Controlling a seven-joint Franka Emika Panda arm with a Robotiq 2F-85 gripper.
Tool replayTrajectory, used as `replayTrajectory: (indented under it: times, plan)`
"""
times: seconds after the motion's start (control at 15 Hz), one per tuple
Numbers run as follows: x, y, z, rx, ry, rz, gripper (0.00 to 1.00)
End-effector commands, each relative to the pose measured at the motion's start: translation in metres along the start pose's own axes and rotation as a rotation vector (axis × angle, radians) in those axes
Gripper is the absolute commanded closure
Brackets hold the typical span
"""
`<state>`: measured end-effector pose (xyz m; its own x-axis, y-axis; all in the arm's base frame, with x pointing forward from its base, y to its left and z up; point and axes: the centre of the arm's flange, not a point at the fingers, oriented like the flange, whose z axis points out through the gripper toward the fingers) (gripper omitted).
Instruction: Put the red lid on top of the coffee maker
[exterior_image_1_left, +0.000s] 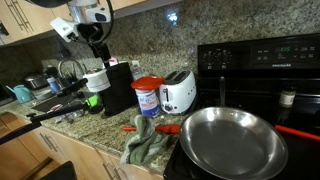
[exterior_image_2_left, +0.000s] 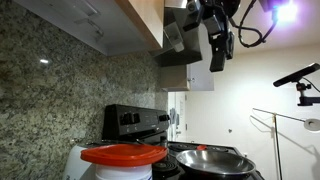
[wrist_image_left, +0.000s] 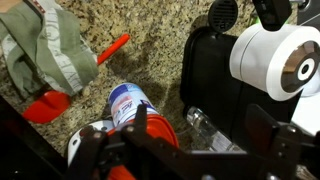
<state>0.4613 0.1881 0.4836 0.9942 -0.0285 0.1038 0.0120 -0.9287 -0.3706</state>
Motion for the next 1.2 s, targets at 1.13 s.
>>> replayTrajectory:
  times: [1.13]
  plan:
    - [0.114,0.109,0.036,0.149,0.150,0.343,0.00]
